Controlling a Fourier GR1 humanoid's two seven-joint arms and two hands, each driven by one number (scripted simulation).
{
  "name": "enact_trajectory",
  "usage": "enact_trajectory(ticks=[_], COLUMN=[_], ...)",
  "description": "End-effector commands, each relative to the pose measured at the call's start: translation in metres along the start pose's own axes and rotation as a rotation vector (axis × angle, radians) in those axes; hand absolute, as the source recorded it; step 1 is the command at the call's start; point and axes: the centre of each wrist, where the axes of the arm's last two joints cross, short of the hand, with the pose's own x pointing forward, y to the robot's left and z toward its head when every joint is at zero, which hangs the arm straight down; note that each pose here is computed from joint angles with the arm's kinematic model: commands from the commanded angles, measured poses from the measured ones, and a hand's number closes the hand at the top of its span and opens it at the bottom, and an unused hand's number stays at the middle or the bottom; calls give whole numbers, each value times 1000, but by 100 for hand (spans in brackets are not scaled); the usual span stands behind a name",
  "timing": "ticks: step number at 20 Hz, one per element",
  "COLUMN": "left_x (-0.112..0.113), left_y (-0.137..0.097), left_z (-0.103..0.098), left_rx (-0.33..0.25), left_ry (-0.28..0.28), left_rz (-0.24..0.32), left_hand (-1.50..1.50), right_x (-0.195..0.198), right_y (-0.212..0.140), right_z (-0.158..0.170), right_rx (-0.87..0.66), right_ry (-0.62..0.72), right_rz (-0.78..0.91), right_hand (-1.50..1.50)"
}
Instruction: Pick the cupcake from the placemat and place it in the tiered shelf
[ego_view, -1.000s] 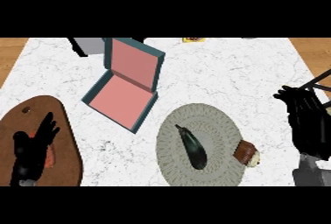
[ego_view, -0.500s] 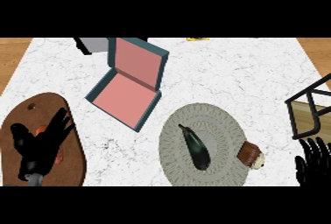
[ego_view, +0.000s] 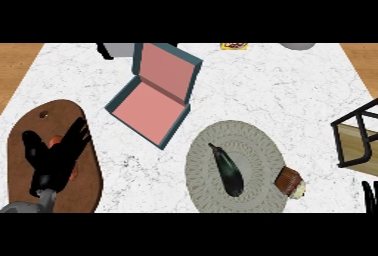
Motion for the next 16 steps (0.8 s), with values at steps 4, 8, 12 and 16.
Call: enact_trajectory(ticks=[4, 8, 12, 16], left_x=[-20, -1, -18, -12], left_y=[-15, -4, 0, -4], left_z=[-3, -5, 1, -16], left_rx=[-29, -16, -21, -13], left_ry=[81, 65, 66, 72], left_rz=[16, -11, -15, 18], left_hand=[0, 0, 0, 0], right_x=[19, 47, 47, 34], right_y=[-34, -52, -14, -5], right_z=[40, 29, 7, 2], right_rx=[179, 87, 58, 73], right_ry=[16, 48, 116, 194], right_rz=[82, 127, 221, 262], right_hand=[-150, -150, -150, -150])
